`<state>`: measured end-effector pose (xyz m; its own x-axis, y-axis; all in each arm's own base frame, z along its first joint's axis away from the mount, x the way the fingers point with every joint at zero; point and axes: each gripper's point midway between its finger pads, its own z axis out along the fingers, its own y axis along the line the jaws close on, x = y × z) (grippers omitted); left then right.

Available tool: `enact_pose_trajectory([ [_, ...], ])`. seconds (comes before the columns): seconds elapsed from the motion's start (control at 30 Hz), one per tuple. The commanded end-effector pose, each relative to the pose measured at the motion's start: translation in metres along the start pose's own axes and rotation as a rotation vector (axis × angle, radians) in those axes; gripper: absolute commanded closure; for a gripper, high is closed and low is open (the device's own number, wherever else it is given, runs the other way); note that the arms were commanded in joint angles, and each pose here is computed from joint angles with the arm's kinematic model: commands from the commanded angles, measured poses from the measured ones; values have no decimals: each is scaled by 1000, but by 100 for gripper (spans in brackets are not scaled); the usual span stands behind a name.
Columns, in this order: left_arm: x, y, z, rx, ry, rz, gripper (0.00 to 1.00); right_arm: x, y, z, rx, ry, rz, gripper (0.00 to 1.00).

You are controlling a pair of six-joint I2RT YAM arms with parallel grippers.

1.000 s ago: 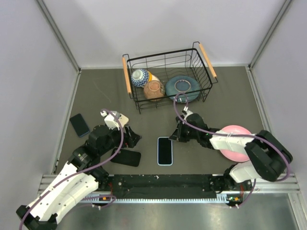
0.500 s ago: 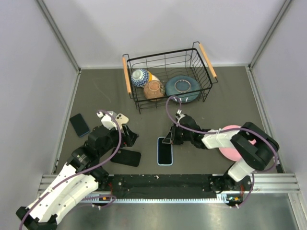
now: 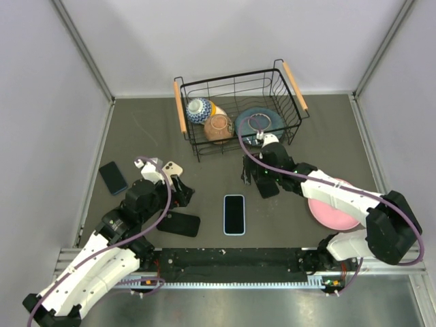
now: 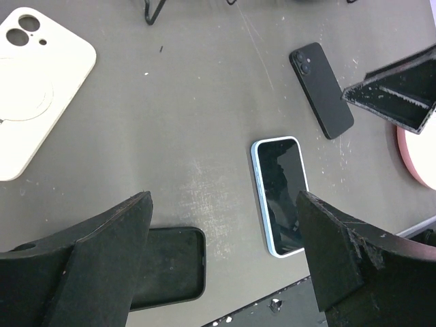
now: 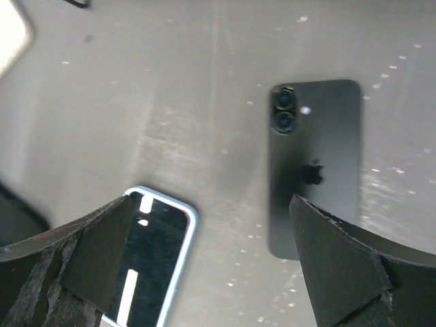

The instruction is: Put the phone into the phone case

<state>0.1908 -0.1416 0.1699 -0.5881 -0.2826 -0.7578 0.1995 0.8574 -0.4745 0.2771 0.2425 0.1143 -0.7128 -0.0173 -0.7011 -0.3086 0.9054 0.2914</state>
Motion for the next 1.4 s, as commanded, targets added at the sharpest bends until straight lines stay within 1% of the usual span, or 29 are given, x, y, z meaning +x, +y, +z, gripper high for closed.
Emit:
enact_pose_trajectory([
  [0.0, -8, 13, 3, -94, -53, -94, 9, -13, -31, -13, 134, -11, -94, 1],
  [0.07, -5, 20, 3, -133, -54, -137, 8, -13, -18, -15, 68, -5, -82, 1],
  [0.1, -7, 26, 3, -167, -80, -191, 8, -13, -13, -16, 43, -1, -67, 1],
  [0.13, -1, 33, 2, -200, -72, -218, 7, -9, -6, -16, 7, 15, -63, 1],
  [0.17, 0, 38, 2, -232, -77, -248, 7, -10, -5, -16, 0, 15, -57, 1],
  [0.2, 1, 41, 1, -256, -86, -324, 7, -8, -5, -16, 1, 18, -45, 1],
  [0.23, 4, 48, 1, -296, -94, -357, 6, -6, -6, -16, 4, 23, -41, 1],
  [0.27, 11, 54, -1, -332, -77, -384, 7, -7, -6, -16, 2, 19, -38, 2],
  [0.3, 15, 57, -1, -357, -81, -463, 7, -5, -6, -17, 1, 21, -30, 2],
  [0.33, 18, 64, -1, -392, -91, -493, 9, -4, -5, -18, -9, 24, -28, 2],
  [0.37, 24, 68, -2, -426, -87, -553, 9, -4, -2, -21, -21, 20, -26, 2],
  [0.43, 29, 75, -2, -465, -90, -596, 11, -1, -1, -23, -38, 21, -17, 3],
  [0.57, 47, 81, 0, -568, -47, -753, 14, -2, -1, -32, -47, -9, -7, 3],
  [0.67, 57, 82, 2, -649, -5, -833, 20, -4, -3, -41, -46, -38, 0, 3],
  [0.77, 60, 80, 3, -711, 22, -876, 26, -4, -4, -47, -59, -58, 0, 3],
  [0.8, 53, 77, 3, -715, 14, -886, 27, -1, -3, -48, -69, -54, -2, 3],
  [0.87, 55, 80, 3, -773, 9, -920, 33, -1, -2, -53, -82, -63, -4, 3],
  [1.0, 53, 82, 3, -875, 10, -943, 35, 6, -7, -58, -83, -73, -1, 3],
  [1.03, 59, 85, 3, -926, 30, -931, 36, 7, -6, -59, -86, -75, -2, 3],
  [1.07, 60, 86, 3, -949, 26, -956, 38, 6, -7, -62, -89, -85, 1, 3],
  [1.13, 65, 84, 6, -983, 53, -974, 41, 6, -6, -65, -99, -92, 1, 3],
  [1.2, 66, 82, 12, -984, 58, -987, 43, 7, -7, -69, -103, -104, 1, 3],
  [1.37, 74, 88, 21, -1046, 69, -963, 46, 14, -10, -74, -113, -114, 10, 3],
])
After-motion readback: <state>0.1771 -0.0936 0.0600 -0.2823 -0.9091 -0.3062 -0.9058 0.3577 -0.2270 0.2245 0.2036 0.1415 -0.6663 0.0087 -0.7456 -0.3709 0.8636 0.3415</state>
